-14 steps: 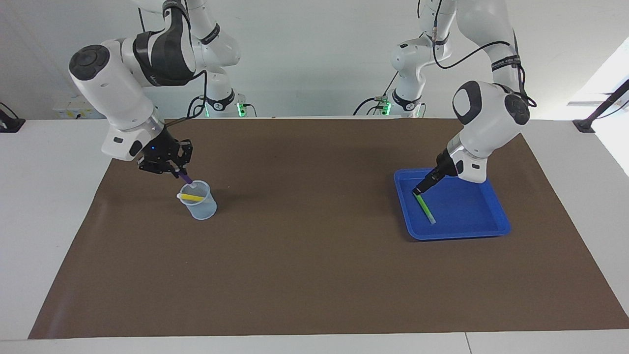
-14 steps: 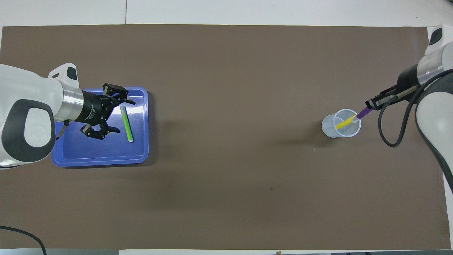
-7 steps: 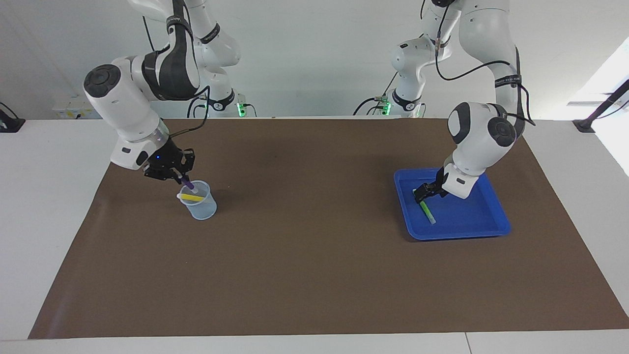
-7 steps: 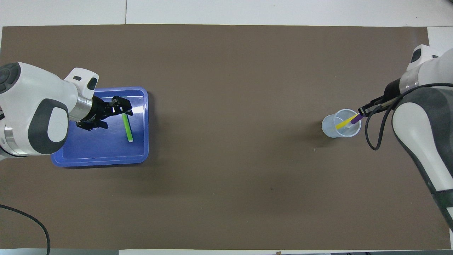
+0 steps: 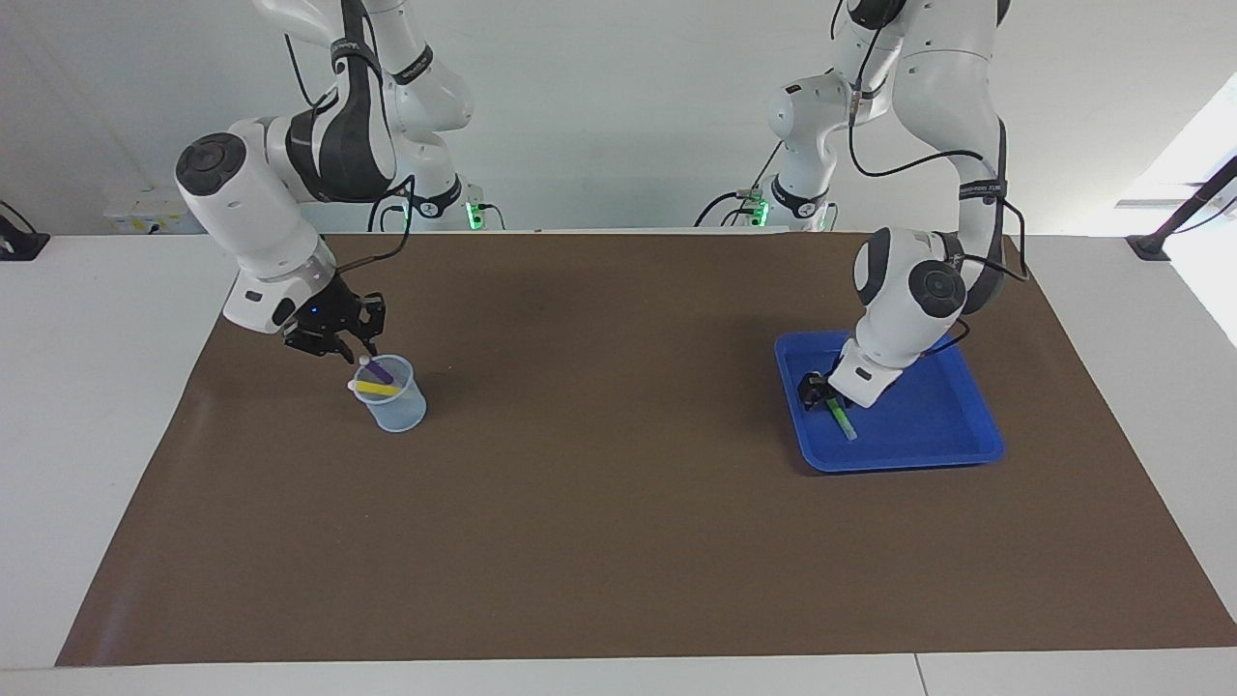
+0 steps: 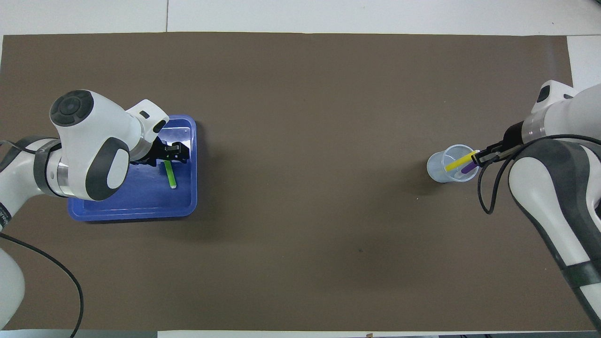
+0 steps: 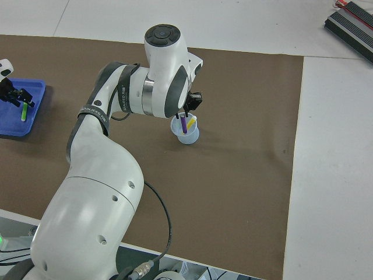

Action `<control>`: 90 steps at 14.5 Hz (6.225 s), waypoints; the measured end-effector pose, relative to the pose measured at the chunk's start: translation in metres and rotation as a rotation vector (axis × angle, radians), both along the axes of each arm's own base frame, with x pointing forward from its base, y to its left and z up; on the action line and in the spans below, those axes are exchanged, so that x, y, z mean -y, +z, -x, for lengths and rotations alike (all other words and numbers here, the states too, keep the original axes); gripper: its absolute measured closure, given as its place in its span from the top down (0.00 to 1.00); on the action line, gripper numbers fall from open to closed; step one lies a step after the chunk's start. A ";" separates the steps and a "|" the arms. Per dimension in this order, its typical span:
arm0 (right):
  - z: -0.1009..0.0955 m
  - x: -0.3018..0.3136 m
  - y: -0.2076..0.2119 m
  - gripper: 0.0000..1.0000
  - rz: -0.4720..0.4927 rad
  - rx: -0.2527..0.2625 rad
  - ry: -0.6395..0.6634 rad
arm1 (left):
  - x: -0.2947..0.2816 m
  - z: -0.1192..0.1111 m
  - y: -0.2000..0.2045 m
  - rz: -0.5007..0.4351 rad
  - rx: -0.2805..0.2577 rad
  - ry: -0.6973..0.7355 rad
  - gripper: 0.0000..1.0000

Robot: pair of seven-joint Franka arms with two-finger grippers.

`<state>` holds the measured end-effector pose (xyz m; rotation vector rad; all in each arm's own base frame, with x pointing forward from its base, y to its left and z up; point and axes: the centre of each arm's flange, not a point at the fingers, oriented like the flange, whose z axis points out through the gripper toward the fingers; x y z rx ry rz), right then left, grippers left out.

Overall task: Transfer and insert pens with both arms
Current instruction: 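Insert the purple pen into the cup with the right gripper, then grasp the green pen with the left gripper while the right gripper withdraws, then lift the green pen toward the right gripper with the left gripper, then grasp the green pen with the right gripper and open the left gripper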

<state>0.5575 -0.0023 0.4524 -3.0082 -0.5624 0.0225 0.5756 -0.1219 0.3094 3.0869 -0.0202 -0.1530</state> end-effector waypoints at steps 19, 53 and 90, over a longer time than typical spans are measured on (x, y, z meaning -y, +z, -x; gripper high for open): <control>0.004 -0.161 0.072 1.00 -0.621 -0.150 -0.500 | -0.015 -0.011 0.006 -0.003 0.004 -0.008 0.16; 0.047 -0.298 0.082 1.00 -0.665 -0.120 -0.697 | 0.137 0.062 0.120 0.503 -1.037 1.499 0.16; 0.039 -0.312 0.066 0.40 -0.616 -0.004 -0.571 | 0.137 0.062 0.127 0.519 -1.025 1.550 0.16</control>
